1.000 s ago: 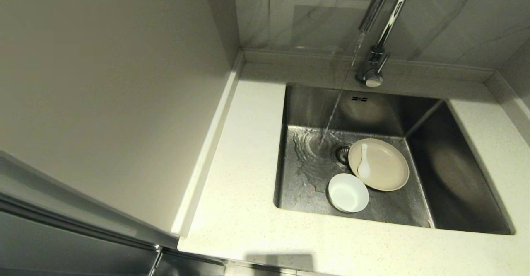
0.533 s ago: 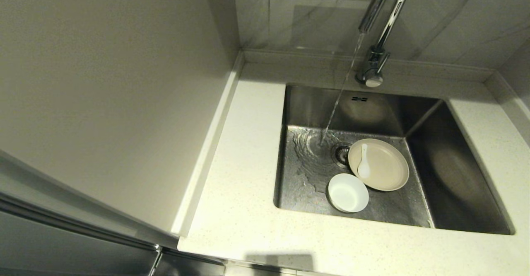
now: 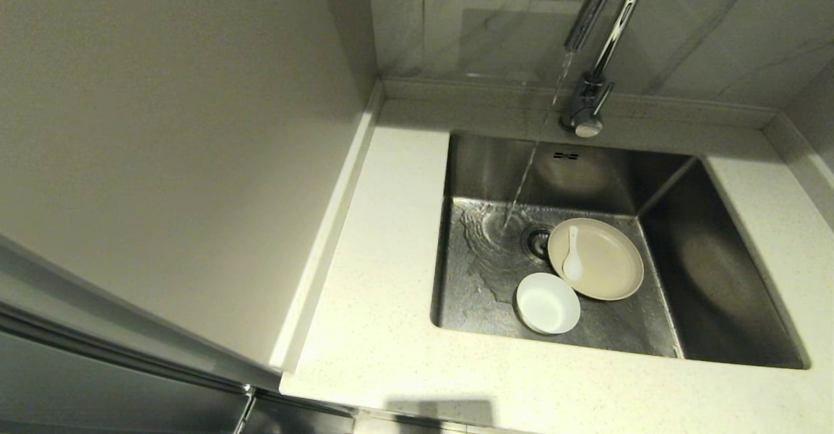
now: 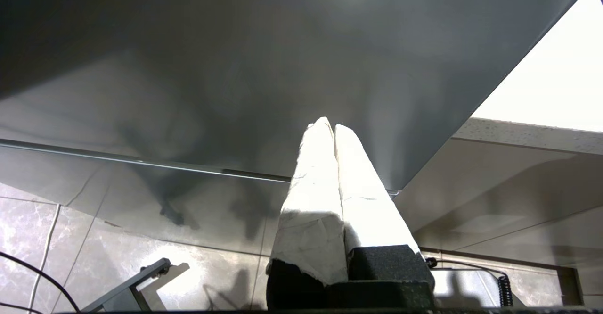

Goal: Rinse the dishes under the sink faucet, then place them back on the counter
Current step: Wait for the water to rinse the bowl

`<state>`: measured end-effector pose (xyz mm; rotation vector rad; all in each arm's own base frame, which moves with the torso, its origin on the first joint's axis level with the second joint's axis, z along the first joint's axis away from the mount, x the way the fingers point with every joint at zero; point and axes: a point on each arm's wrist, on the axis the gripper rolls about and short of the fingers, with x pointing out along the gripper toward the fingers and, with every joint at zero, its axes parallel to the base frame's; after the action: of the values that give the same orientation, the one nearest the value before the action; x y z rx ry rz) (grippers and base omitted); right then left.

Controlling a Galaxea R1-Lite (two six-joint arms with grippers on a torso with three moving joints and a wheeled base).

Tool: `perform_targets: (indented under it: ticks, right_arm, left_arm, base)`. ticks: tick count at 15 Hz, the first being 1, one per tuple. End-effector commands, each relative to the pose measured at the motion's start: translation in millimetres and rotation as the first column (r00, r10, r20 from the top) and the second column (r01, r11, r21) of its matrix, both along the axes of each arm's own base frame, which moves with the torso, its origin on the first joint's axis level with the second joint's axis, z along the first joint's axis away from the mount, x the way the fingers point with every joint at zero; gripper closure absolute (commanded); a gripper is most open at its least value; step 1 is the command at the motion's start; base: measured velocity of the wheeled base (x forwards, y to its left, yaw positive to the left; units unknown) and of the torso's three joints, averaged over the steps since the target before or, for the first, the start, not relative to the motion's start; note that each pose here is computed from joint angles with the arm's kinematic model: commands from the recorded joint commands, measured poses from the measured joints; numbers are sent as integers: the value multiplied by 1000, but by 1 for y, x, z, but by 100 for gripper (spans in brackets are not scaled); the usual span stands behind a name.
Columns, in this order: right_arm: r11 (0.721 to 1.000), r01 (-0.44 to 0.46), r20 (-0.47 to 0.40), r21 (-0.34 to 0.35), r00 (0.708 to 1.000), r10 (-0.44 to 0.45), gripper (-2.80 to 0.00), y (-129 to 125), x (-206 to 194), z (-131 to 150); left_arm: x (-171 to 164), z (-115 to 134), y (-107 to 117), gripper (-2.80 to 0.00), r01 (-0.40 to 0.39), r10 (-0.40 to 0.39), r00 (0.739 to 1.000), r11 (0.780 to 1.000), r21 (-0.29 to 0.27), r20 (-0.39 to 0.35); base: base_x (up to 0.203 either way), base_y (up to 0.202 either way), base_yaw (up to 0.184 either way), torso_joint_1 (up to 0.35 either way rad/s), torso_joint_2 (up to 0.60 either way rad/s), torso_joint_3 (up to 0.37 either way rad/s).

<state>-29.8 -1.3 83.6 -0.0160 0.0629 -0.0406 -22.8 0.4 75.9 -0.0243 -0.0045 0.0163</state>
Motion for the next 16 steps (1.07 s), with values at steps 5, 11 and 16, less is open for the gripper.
perform_targets:
  ticks: [5, 11, 16]
  right_arm:
    - [1000, -19, -48, 5, 999, 19, 0, 0, 0, -6]
    - [1000, -19, -34, 7, 999, 19, 0, 0, 1, -6]
    - [1000, -19, -34, 7, 999, 19, 0, 0, 1, -6]
  left_arm:
    - [0, 0, 0, 0, 0, 0, 1000, 1000, 0, 3]
    - [0, 0, 0, 0, 0, 0, 1000, 1000, 0, 3]
    - [0, 0, 0, 0, 0, 0, 1000, 1000, 0, 3]
  base:
    - [0, 0, 0, 0, 0, 0]
    - [0, 0, 0, 0, 0, 0]
    - [0, 0, 0, 0, 0, 0]
